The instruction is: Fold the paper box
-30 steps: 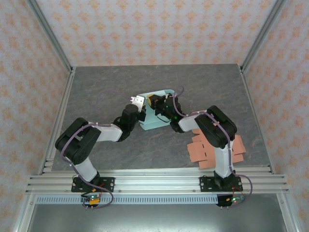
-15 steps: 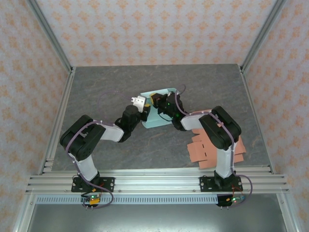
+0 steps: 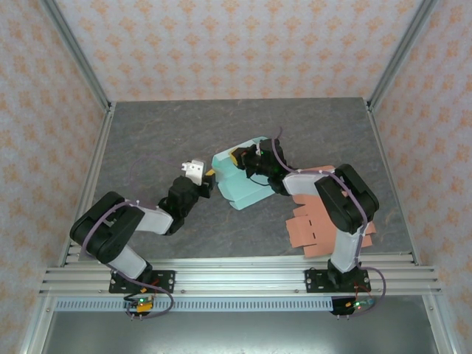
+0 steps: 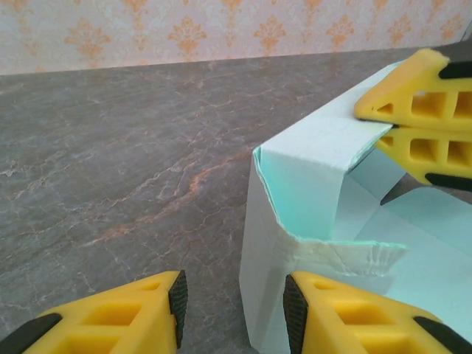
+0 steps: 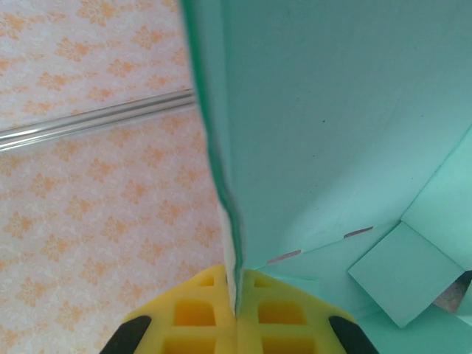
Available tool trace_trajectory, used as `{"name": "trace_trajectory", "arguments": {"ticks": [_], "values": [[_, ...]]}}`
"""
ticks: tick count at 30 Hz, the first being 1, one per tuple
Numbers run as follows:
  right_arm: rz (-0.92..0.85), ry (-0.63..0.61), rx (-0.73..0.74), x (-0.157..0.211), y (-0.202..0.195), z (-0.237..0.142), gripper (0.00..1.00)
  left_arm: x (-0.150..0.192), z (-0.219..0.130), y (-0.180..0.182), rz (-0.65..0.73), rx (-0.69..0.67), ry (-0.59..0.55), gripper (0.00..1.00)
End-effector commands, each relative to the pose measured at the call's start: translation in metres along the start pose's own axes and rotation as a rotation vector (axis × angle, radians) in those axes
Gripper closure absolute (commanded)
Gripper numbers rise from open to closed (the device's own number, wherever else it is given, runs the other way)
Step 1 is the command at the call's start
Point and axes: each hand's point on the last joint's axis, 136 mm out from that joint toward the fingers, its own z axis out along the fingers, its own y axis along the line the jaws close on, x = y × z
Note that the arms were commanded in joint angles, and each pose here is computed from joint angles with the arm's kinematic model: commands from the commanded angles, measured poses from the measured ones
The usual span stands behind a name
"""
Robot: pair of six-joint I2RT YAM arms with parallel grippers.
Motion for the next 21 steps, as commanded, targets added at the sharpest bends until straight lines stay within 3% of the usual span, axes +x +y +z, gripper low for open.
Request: {"name": "trace_trajectory", "arguments": {"ticks": [1, 9, 21], "values": [[-0.001, 0.058, -0.033, 0.004, 0.011, 0.005, 1.00, -0.017, 0.006, -0.008, -0.025, 0.035, -0.068, 0.57], [0.004, 0.074, -0.042, 0.002, 0.009, 0.006, 1.00, -0.010, 0.024, -0.028, 0.013, 0.106, -0.031, 0.55], [0.047, 0.084, -0.073, 0.001, 0.001, 0.010, 1.00, 0.006, 0.049, -0.033, -0.049, 0.014, -0.026, 0.57]]}}
